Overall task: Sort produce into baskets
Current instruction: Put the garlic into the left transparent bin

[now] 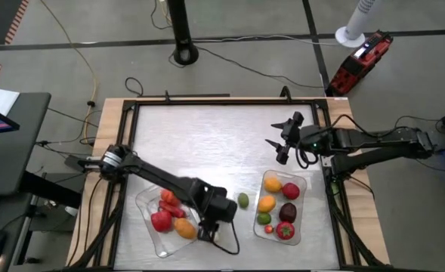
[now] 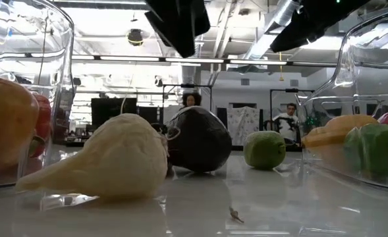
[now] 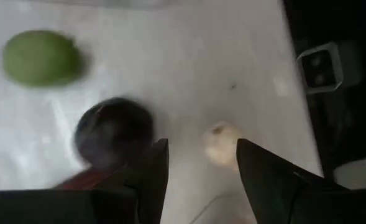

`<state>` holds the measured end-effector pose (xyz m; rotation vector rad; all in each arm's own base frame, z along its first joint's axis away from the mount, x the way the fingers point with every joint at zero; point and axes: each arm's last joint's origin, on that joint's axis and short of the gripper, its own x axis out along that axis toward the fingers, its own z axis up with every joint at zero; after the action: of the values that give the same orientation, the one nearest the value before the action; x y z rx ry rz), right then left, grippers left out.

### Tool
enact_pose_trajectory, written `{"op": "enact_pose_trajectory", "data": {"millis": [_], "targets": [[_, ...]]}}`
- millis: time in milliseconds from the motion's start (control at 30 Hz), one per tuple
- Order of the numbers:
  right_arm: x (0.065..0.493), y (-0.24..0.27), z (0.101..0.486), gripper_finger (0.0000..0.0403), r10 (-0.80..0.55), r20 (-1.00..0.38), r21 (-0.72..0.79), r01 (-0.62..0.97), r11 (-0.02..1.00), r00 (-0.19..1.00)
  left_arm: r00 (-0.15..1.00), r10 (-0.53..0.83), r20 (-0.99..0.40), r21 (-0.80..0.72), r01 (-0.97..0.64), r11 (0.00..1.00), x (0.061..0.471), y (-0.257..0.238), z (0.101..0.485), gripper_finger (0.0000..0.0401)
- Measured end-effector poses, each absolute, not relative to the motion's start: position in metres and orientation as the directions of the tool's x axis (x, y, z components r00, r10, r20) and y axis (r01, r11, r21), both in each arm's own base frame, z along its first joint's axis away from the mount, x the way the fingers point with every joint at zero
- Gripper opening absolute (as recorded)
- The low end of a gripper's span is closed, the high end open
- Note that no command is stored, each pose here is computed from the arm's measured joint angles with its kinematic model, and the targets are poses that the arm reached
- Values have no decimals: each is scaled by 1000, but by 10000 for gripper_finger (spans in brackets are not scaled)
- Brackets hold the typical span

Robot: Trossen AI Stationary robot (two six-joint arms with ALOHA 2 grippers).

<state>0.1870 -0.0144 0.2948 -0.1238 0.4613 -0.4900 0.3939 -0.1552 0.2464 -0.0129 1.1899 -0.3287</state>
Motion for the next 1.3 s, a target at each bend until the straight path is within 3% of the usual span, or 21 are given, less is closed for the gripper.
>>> {"op": "enact_pose_trajectory", "data": {"millis": [167, 567, 800, 1000, 1300], "targets": [[187, -14, 295, 301, -480, -396, -216, 429, 877, 783, 345, -287, -893, -227, 205, 952, 396, -175, 239, 193], [187, -7, 295, 301, -448, -398, -186, 408, 894, 801, 239, -306, -921, -294, 85, 952, 403, -195, 197, 289], [188, -4, 295, 301, -435, -397, -185, 394, 900, 808, 277, -249, -928, -233, 88, 968, 401, -204, 194, 293], [188, -4, 295, 301, -436, -398, -184, 395, 900, 807, 194, -263, -945, -245, 111, 963, 401, -210, 170, 293], [188, -4, 295, 301, -436, -398, -187, 394, 900, 807, 195, -229, -954, -202, 150, 968, 401, -208, 170, 293]]}}
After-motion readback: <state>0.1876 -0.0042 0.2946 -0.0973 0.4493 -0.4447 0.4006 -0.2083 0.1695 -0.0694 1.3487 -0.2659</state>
